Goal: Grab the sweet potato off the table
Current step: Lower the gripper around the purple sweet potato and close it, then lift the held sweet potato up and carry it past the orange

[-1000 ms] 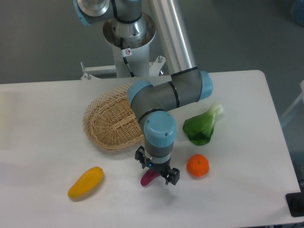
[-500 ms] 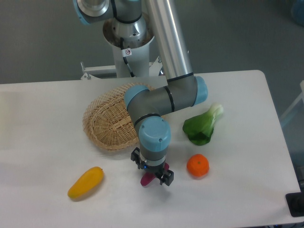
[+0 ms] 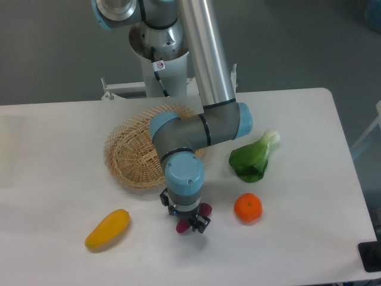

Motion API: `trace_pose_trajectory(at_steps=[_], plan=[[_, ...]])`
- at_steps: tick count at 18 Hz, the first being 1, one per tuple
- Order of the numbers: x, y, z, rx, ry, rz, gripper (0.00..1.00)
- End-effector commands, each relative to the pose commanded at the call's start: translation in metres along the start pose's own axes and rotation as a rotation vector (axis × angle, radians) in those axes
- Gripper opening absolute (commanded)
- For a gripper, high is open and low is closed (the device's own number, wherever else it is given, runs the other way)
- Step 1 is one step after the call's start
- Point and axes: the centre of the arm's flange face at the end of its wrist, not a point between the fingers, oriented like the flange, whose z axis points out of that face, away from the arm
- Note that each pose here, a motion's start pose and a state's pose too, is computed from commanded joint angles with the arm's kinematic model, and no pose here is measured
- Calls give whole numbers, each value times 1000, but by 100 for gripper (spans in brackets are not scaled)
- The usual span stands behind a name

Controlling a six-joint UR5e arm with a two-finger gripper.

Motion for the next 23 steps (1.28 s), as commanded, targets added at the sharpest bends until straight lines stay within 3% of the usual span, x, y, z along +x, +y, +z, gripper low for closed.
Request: trace_pose_trajectory(at_steps=[2,4,13,16,19,23], plan=[[-2,-1,-4,4,-6,0,11],[-2,-2,-7,6,-9,0,4],[-26,-2,-41,40,-54,-7,4],[-51,14,-60,37,-46,-44,5],[-77,34,-80,39,6,-81,5],[-100,60,-96,71,4,-78,5]])
